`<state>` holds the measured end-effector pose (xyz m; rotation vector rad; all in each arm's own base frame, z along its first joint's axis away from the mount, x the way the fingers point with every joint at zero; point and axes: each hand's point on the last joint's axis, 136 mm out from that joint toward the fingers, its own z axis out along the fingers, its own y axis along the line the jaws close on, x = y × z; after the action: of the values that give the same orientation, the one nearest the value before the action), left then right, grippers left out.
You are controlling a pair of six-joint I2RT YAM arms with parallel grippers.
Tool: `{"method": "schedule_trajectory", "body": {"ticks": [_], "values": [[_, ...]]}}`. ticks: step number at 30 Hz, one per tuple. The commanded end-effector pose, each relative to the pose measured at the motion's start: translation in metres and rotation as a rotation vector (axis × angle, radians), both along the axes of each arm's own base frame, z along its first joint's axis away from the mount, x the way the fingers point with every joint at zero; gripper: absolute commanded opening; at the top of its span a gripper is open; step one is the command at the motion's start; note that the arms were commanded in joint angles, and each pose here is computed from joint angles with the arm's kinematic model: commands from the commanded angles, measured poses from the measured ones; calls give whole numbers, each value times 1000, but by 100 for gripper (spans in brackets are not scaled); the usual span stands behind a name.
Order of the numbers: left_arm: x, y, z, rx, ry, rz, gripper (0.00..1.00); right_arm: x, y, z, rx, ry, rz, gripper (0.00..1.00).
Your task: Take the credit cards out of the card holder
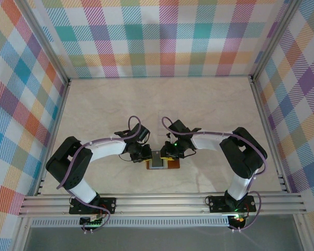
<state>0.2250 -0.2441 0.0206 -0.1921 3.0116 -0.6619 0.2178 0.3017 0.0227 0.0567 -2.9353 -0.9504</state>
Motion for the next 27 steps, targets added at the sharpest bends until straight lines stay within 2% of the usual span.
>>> {"method": "schedule_trajectory", "body": {"ticks": [1,14,20,27], "values": [[-15,18,-26,98,61,-7,16,-7,-16,-22,-99,42,-23,23],[-16,28,-23,149,49,-12,16,-4,-39,-9,-200,-20,-49,18],[-11,23,-10,129,28,-14,16,-1,-26,7,-104,-55,-40,21],[-1,11,32,53,-46,-17,17,-2,-19,16,-44,-61,-37,24]]}}
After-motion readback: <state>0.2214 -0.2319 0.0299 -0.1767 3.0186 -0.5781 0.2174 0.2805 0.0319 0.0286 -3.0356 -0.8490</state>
